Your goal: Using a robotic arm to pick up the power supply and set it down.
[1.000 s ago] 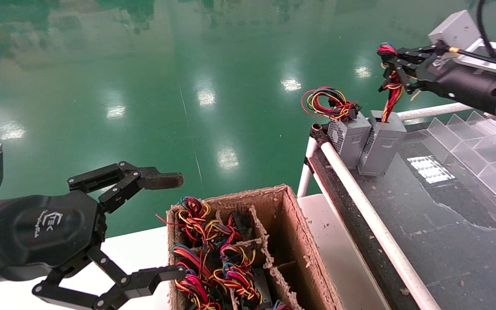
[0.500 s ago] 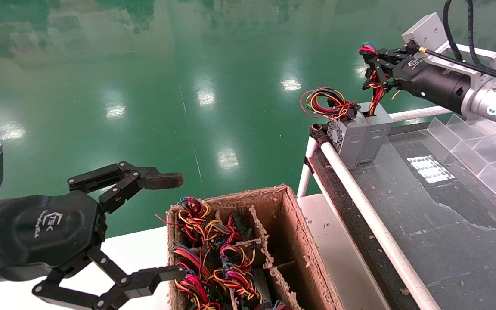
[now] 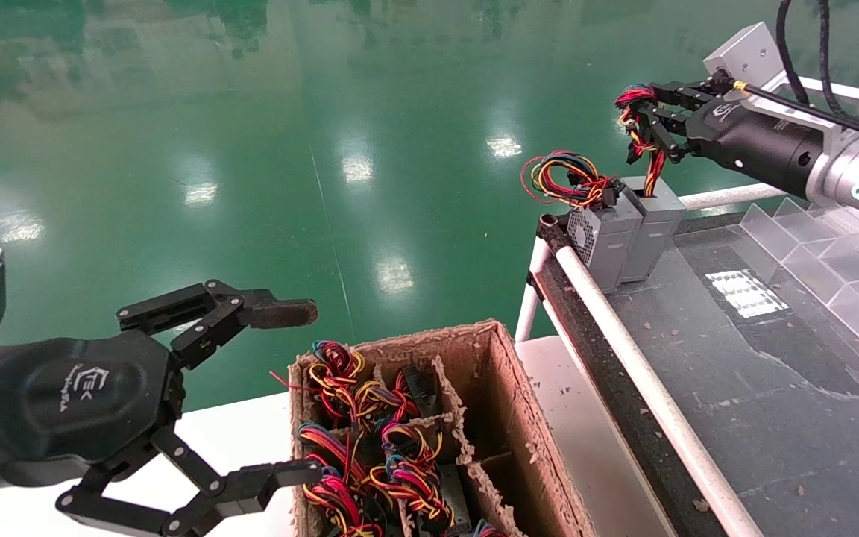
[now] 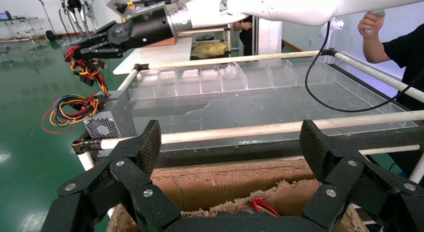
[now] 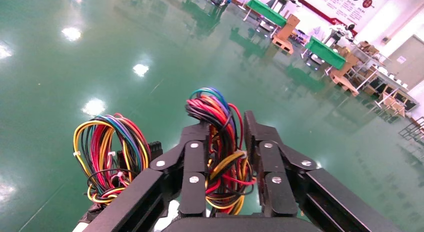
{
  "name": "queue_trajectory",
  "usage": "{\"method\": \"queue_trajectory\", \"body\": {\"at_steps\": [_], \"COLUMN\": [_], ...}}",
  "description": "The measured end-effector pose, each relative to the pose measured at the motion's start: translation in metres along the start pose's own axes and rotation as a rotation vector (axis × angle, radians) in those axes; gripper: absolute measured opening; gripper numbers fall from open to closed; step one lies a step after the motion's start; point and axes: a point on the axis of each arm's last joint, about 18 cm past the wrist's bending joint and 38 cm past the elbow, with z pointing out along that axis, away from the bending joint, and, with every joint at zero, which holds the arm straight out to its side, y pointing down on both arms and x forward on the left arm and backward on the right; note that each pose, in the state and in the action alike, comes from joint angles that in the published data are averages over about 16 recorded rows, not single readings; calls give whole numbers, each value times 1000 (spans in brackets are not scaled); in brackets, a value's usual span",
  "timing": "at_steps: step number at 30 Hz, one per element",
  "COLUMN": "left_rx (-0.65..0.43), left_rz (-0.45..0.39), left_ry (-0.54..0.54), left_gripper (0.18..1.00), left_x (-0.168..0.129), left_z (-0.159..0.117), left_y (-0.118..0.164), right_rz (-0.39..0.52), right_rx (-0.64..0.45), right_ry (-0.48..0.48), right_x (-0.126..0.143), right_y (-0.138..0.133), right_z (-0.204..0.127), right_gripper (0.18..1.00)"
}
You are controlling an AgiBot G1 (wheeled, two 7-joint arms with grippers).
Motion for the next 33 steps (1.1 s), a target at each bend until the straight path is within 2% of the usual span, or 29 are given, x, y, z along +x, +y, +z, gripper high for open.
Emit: {"method": "queue_trajectory", "body": {"at_steps": [9,21,25,33], "left_rx": [0,0,0,0], "left_rz": [0,0,0,0], "left_ry": [0,0,0,0], "left_gripper": [1001,1001,1001,1001], "left_x": [0,0,0,0], "left_z": [0,0,0,0], "left_y": [0,0,0,0], "right_rz": [19,39,78,164], "right_rx": [-11,-56,-37,45], "right_ry": [-12,-56,-70,-95], "right_x": [2,2,3,6], "right_y": [0,1,-4,-16], "right_z": [-3,-6,-9,-22], "right_gripper": [419,683,778,902]}}
